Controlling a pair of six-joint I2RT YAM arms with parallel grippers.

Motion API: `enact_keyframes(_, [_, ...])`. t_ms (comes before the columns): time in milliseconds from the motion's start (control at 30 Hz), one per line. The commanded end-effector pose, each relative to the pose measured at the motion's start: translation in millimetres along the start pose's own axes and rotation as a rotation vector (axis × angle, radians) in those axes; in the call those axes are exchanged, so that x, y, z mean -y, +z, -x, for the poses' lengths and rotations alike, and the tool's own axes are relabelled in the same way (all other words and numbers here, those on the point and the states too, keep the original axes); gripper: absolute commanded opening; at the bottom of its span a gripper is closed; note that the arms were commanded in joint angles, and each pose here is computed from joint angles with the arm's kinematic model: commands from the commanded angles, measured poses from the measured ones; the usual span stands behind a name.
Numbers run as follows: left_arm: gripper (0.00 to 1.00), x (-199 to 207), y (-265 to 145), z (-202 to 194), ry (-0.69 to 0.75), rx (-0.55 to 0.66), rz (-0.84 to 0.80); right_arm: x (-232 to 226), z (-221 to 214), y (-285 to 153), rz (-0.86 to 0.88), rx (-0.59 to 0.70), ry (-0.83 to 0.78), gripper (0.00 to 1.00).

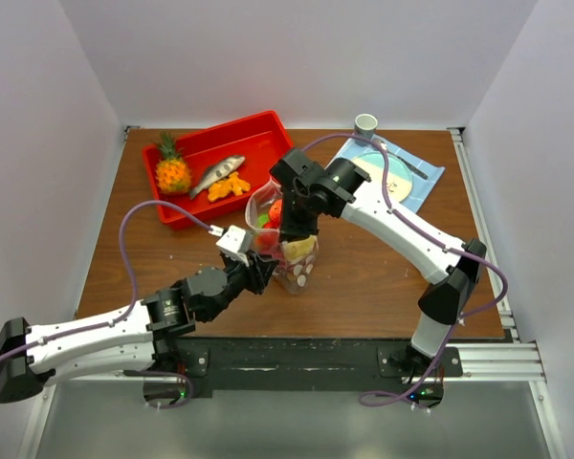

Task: Place the food in the zip-top bag and seal the zipper
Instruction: Zip the zipper food storage bag at the center of the board.

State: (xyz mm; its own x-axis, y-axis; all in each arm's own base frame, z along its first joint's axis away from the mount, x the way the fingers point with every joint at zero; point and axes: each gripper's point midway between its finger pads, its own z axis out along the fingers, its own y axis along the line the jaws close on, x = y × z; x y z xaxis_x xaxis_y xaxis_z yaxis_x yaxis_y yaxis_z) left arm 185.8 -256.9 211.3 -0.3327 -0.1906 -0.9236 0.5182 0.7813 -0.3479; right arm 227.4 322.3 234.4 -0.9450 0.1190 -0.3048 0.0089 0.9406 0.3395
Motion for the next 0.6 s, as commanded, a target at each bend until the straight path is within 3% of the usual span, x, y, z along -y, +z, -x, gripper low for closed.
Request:
enact_keyframes(0, [0.33,2.1,5.1,23.8,-0.066,0.139,0.061,0.5,3.7,-19.2,0.007,0.020,0.043,0.00])
enact_keyframes(333, [0.47,24.6,9.3,25.6,-0.042,0.174,0.007,7.0,1.1,-19.3,-0.035,0.006,0.063,0.00])
enact_keyframes(567, [0.48,28.8,15.3,25.4,-0.039,0.190,0.021,9.1,-0.1,-19.0,-0.048,-0.002,0.077,0.00])
